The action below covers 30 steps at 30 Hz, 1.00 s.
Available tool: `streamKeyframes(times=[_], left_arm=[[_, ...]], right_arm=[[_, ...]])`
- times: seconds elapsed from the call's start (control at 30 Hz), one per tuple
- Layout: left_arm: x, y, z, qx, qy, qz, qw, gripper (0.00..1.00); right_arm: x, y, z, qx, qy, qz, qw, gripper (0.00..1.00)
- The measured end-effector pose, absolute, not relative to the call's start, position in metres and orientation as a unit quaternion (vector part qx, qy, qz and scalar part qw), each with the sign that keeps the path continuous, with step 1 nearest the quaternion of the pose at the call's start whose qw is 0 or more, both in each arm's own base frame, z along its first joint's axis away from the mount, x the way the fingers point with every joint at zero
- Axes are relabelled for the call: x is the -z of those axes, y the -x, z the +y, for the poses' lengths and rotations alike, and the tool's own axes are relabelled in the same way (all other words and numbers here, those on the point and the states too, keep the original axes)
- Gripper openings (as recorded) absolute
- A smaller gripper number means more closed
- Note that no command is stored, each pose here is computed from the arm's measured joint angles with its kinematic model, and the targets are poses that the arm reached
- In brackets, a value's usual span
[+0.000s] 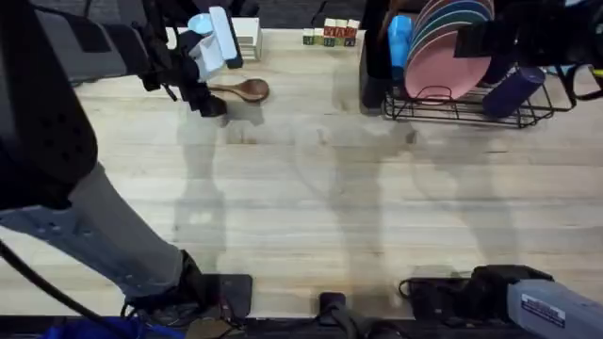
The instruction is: Pick up the spoon on the table one by one and put them onto the rack
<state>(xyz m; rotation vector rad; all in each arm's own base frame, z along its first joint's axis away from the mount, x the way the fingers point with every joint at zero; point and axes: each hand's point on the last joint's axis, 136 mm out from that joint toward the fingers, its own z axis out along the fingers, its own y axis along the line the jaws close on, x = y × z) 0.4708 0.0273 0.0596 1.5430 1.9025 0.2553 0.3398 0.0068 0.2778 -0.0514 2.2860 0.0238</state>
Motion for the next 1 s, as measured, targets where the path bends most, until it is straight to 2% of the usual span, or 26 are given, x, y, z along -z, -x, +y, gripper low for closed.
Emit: streamKeyframes(times=[0.33,0.67,1.0], left_arm=[[-0.056,-0.473,0.027,-0.071,-0.576,0.734,0.352,0.99],[-0.047,-0.473,0.041,0.022,-0.463,0.797,0.388,0.991],[-0.041,-0.472,0.035,0.086,-0.421,0.807,0.406,0.991]], right_arm=[[-0.278,-0.34,0.007,-0.009,0.02,0.91,0.415,0.998],[-0.278,-0.34,0.007,-0.009,0.02,0.91,0.415,0.996],[-0.278,-0.34,0.007,-0.009,0.02,0.91,0.415,0.997]])
